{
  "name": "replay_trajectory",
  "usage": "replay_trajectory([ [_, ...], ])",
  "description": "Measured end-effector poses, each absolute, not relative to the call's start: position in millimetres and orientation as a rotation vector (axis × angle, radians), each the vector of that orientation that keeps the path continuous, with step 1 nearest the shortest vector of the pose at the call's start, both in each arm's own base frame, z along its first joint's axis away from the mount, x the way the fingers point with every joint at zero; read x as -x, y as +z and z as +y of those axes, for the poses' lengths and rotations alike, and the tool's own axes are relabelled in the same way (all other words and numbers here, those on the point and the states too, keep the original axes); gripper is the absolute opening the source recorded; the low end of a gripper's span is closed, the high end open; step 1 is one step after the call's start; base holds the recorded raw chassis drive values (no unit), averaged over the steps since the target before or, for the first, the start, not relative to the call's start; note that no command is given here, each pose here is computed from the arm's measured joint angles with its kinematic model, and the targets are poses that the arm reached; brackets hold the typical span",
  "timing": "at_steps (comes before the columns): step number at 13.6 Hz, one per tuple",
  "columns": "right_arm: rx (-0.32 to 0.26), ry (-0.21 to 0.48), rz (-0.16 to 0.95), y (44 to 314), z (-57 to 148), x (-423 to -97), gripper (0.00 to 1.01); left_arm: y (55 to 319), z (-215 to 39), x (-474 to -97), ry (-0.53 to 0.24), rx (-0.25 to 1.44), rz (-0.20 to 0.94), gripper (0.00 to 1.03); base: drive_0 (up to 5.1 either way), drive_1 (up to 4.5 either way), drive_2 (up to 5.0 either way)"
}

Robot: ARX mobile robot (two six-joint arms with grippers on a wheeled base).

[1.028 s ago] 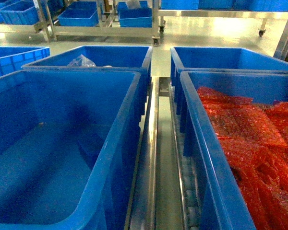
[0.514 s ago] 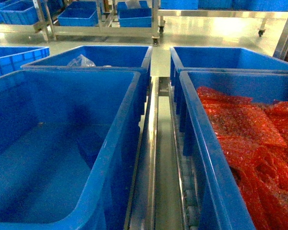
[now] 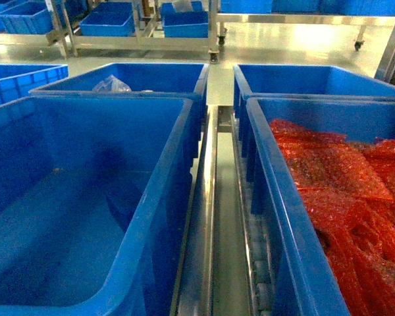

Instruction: Pick blue part to blue bin on bottom shelf

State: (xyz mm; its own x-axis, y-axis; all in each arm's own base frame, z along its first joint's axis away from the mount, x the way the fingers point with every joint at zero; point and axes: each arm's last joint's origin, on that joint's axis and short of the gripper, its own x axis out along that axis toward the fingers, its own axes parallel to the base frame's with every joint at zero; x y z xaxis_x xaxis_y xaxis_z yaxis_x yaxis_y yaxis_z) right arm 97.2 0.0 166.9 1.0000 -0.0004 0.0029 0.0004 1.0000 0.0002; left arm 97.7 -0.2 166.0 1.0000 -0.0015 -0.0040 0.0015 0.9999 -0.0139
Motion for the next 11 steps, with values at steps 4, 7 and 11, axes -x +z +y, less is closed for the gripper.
replay_trajectory([
  [4, 0.000, 0.000, -0.003, 166.9, 0.0, -97.2, 0.98, 166.0, -0.2, -97.7, -0.002, 0.012, 0.004, 0.99, 0.0, 0.00, 0.0],
  [7, 0.000, 0.000, -0.003, 166.9, 0.0, -97.2, 0.98, 166.0, -0.2, -97.7, -0.001, 0.012, 0.004, 0.98, 0.0, 0.00, 0.0],
  [11, 0.000, 0.000, -0.003, 166.9, 0.0, -97.2, 0.98, 166.0, -0.2, -97.7, -0.001, 0.012, 0.004, 0.98, 0.0, 0.00, 0.0],
])
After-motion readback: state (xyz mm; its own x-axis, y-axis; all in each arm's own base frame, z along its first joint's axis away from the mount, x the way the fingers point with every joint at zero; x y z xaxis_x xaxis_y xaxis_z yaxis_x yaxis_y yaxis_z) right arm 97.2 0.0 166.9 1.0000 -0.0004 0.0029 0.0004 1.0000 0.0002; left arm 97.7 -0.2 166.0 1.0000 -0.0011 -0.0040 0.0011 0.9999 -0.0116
